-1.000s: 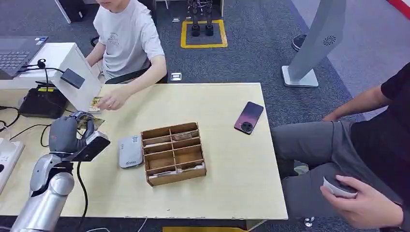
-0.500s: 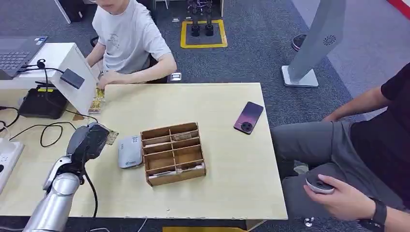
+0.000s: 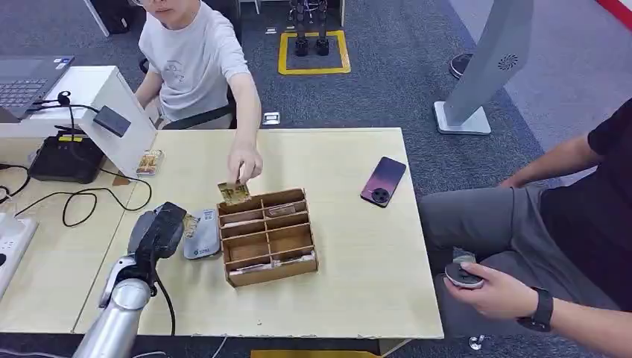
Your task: Pass the card to the sensor for recognition and then transmit it.
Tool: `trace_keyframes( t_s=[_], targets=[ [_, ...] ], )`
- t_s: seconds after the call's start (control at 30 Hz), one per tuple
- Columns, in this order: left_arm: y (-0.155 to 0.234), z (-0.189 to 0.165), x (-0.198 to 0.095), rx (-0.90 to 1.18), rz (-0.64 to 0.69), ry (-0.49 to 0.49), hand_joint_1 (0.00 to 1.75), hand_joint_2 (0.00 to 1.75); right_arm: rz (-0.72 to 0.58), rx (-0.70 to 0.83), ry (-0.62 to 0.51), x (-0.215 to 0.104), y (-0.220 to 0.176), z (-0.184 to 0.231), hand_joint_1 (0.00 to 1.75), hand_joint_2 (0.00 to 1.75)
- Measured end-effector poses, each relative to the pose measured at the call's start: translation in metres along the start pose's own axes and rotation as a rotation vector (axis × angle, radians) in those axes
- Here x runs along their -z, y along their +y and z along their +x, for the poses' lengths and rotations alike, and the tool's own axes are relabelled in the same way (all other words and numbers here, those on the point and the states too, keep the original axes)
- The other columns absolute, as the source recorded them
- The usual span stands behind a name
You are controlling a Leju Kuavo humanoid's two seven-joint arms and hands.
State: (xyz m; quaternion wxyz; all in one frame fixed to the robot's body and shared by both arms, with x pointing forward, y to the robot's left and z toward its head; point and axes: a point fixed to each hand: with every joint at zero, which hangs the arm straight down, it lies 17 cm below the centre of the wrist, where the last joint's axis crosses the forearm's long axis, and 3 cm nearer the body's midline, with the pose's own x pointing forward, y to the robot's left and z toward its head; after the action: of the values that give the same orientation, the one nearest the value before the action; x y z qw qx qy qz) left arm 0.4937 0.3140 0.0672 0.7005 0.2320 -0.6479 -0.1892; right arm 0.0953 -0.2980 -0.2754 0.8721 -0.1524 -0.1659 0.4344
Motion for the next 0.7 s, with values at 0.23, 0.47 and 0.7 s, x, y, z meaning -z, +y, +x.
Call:
trace_keyframes(
  t_s=[0.23,0.47,0.7],
  targets=[
    [-0.022,-0.003,0.003,-0.066,0.006,0.033,1.75,1.75,0.003,-0.006,-0.010,0.001,-0.002,0.007,0.00,0.00],
    [-0.026,-0.002,0.009,-0.072,0.030,0.049,1.75,1.75,0.009,-0.008,-0.010,0.001,-0.001,0.009,0.00,0.00],
    [-0.011,-0.015,0.017,0.018,0.124,0.079,1.75,1.75,0.015,-0.019,-0.014,0.002,-0.001,0.012,0.00,0.00]
  ],
)
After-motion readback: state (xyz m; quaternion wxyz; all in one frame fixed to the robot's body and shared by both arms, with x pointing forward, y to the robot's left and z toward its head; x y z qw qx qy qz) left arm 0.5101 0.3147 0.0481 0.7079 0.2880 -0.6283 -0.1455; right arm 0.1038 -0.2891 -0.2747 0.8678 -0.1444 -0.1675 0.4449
